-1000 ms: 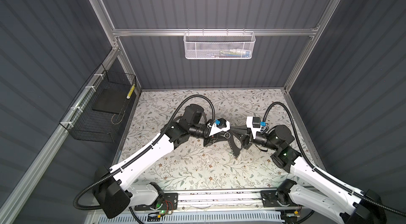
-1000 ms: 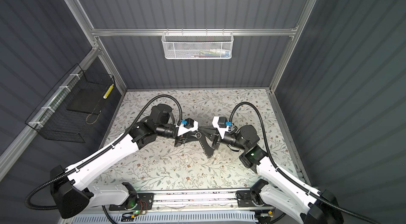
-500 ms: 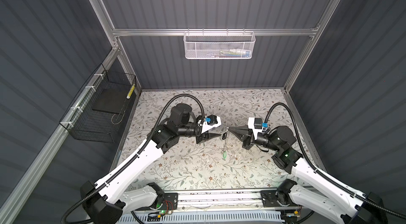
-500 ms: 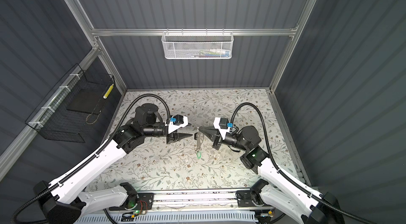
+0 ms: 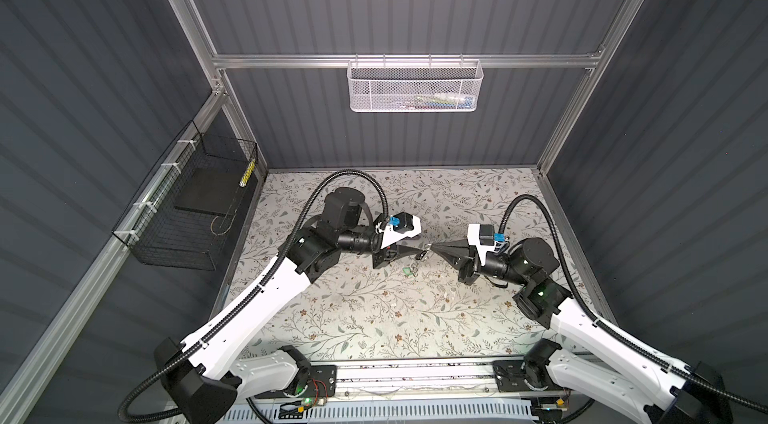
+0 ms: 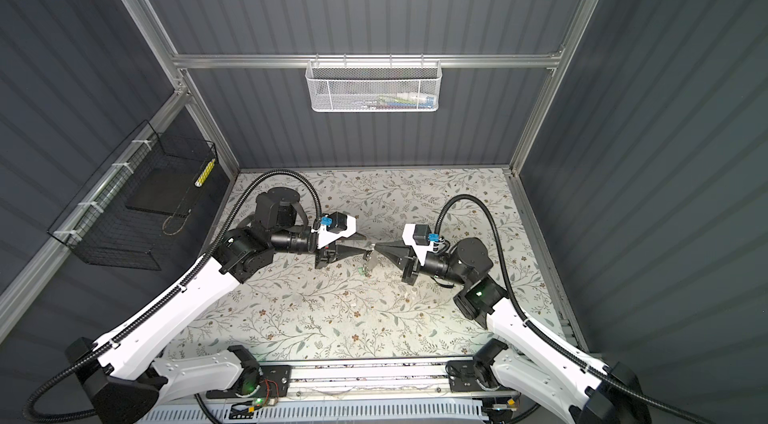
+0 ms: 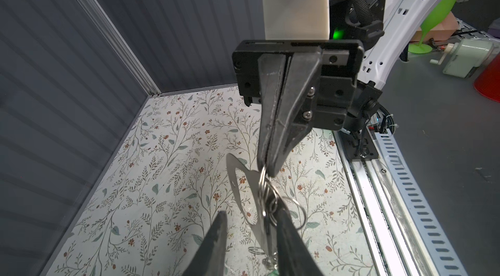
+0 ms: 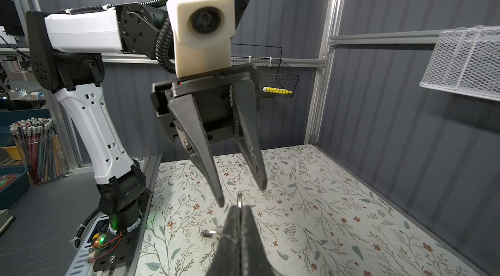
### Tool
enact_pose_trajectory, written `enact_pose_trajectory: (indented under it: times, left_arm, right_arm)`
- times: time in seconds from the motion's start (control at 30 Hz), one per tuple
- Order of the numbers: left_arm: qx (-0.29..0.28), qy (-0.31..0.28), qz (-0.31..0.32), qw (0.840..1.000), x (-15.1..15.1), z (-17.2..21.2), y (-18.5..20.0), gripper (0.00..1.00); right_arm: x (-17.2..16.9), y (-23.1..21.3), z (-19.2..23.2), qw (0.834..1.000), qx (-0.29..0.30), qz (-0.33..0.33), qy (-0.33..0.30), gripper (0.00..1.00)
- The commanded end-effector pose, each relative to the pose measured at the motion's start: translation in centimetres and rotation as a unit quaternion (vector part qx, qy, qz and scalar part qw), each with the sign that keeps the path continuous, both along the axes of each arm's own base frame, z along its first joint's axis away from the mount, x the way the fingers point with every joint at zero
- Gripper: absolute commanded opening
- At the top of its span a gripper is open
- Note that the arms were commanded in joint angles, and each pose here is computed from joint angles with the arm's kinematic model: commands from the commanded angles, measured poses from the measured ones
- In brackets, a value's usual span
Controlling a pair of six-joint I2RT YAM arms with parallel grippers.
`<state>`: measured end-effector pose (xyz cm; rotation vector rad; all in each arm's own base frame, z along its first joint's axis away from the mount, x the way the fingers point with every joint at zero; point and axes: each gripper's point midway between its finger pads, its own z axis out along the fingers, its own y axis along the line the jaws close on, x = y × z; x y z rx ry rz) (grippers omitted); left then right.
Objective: Put the keys on the keyring
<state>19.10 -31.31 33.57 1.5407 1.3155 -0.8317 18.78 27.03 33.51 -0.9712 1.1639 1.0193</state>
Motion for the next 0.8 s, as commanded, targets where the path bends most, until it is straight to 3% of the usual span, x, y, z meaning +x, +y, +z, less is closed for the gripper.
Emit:
enact_pose_trajectory:
  times: [0.0, 0.47, 0.7, 0.77]
  left_arm:
    - [-0.004, 0.012, -0.032, 0.999, -0.82, 0.58, -0.26, 0.32]
    - [-0.011, 0.014, -0.057, 0.998, -1.03, 0.85, -0.86, 0.18]
    - [-0.005, 0.016, -0.065, 0.998, -1.14, 0.38, -0.91, 0.0]
    - [-0.001, 0.015, -0.067, 0.998, -1.18, 0.37, -0.87, 0.0]
  right_arm:
    - [-0.48, -0.07, 1.03, 1.0, 0.01, 0.01, -0.016, 0.0]
    - [-0.7, 0.26, 0.77, 1.0, 0.004, 0.025, -0.012, 0.0]
    - [-0.66, 0.26, 0.85, 1.0, 0.005, 0.024, -0.013, 0.0]
    - [-0.6, 0.2, 0.88, 1.0, 0.006, 0.021, -0.014, 0.0]
